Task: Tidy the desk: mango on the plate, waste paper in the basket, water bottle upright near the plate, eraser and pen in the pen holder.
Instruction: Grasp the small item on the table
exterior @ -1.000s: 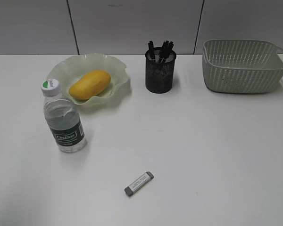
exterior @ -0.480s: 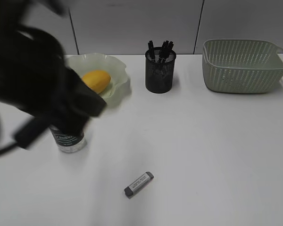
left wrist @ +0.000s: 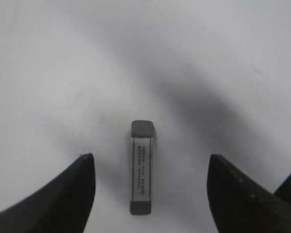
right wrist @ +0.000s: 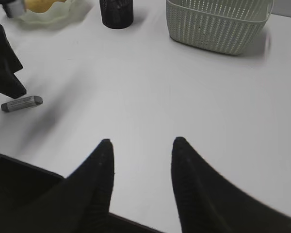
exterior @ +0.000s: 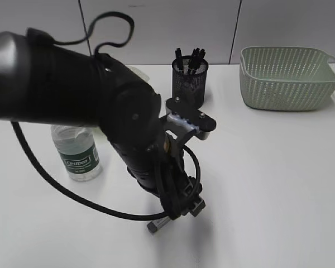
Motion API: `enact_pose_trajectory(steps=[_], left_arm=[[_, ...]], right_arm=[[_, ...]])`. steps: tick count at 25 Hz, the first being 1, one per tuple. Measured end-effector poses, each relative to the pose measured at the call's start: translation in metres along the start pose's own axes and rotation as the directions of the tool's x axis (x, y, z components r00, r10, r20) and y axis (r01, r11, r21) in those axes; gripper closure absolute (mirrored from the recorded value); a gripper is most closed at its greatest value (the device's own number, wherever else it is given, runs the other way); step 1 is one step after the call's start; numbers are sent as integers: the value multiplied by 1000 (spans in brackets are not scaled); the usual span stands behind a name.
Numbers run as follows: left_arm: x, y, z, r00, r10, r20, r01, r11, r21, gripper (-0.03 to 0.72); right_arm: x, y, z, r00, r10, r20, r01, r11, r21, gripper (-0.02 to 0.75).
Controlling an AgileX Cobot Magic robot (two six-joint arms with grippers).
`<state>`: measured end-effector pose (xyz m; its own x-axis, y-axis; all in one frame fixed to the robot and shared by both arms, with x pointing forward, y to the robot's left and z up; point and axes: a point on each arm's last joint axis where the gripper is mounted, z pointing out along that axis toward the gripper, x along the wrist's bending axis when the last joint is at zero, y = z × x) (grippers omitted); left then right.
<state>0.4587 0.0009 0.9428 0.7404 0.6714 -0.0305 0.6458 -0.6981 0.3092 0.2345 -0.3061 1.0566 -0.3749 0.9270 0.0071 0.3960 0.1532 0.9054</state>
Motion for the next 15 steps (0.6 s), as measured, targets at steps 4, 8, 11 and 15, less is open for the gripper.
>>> enact_pose_trajectory(steps=[4, 8, 11, 15], left_arm=[[1, -4, 24, 1000, 2, -8, -2, 998, 57, 191], [2, -8, 43, 1000, 19, -21, -17, 996, 90, 244], [3, -9, 53, 999, 34, -29, -31, 995, 97, 311], [4, -9, 55, 997, 61, -44, -56, 994, 96, 504]], right_arm=[[0, 0, 0, 1000, -1, 1, 1, 1000, 0, 414], [0, 0, 0, 1000, -1, 2, 1, 1000, 0, 414], [0, 0, 0, 1000, -1, 2, 1, 1000, 0, 416], [0, 0, 0, 1000, -2, 3, 2, 1000, 0, 416]])
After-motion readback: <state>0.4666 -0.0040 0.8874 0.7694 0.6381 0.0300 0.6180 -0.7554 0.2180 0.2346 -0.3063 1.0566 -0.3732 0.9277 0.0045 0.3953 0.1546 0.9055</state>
